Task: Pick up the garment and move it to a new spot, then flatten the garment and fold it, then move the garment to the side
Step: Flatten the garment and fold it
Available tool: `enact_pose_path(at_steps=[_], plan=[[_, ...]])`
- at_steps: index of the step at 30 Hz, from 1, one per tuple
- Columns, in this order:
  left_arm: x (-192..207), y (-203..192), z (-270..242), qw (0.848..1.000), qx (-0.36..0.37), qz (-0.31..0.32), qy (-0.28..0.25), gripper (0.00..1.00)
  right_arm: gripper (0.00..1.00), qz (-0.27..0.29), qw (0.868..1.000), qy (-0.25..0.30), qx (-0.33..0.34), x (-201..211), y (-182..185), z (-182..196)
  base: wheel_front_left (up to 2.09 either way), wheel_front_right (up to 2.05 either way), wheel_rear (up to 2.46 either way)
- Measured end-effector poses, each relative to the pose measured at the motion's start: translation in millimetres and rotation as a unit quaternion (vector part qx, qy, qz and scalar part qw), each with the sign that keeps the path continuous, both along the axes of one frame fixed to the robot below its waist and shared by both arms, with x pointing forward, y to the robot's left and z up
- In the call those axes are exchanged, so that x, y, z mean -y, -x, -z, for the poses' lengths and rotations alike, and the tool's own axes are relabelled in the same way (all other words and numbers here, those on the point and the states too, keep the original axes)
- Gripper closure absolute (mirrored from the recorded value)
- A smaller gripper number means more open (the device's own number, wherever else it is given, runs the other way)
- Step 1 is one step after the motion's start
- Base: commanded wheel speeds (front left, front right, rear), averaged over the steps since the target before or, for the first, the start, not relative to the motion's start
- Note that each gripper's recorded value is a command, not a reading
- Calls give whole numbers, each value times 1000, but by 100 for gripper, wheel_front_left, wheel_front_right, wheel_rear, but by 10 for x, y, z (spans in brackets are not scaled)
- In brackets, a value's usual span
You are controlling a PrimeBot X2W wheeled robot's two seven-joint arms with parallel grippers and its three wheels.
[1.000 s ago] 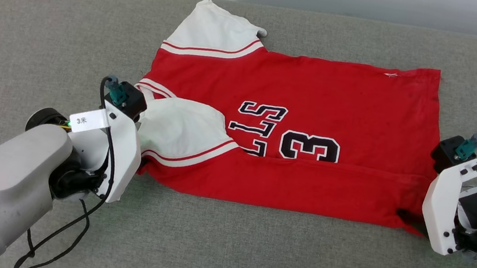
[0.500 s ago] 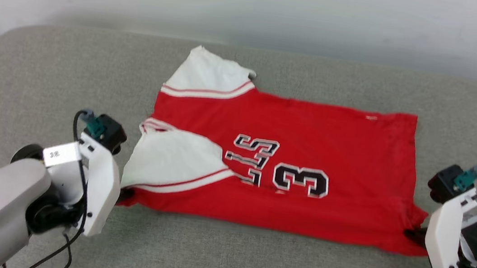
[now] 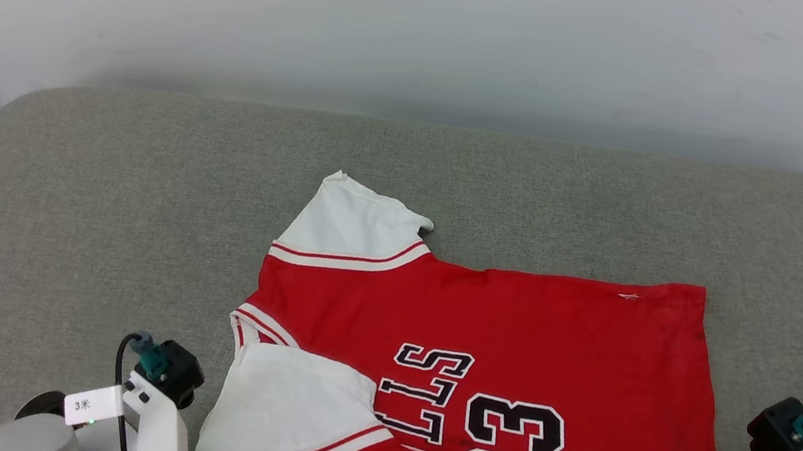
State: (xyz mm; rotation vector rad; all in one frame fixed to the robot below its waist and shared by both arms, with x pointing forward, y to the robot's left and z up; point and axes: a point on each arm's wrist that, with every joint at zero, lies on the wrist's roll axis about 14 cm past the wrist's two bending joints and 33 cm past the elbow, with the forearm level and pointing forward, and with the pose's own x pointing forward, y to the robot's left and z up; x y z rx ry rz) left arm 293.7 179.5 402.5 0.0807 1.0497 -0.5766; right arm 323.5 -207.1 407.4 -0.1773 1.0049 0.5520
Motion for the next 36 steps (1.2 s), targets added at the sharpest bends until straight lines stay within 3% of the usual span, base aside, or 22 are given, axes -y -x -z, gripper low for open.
enact_pose_path(at_steps=[7,8,9,14,18,23,28,33,36], plan=[[38,196,224,999,-39,-11,2,100,100,15,999,1,-35,29,198,212,0,0,0],[36,195,237,999,-40,-12,1,57,4,19,999,1,-29,35,172,214,0,0,0],[34,175,233,999,-35,-14,2,0,0,22,999,-1,-23,31,147,211,0,0,0],[-41,-112,-36,999,29,-33,14,0,0,27,997,-29,65,-58,-153,-65,0,0,0],[-168,-471,-467,992,115,-43,12,0,0,41,979,-63,190,-94,-524,-506,0,0,0],[-313,-1033,-1074,966,251,-64,-5,0,0,61,934,-113,335,-186,-855,-1046,0,0,0],[-304,-1503,-1472,940,333,-70,-14,0,0,93,868,-143,466,-168,-1047,-1509,0,0,0],[-200,-1919,-1587,933,353,-61,-16,0,0,128,834,-148,517,-120,-1018,-1554,0,0,0],[-96,-2174,-1580,937,345,-53,-14,0,0,150,824,-142,527,-62,-1000,-1495,0,0,0]])
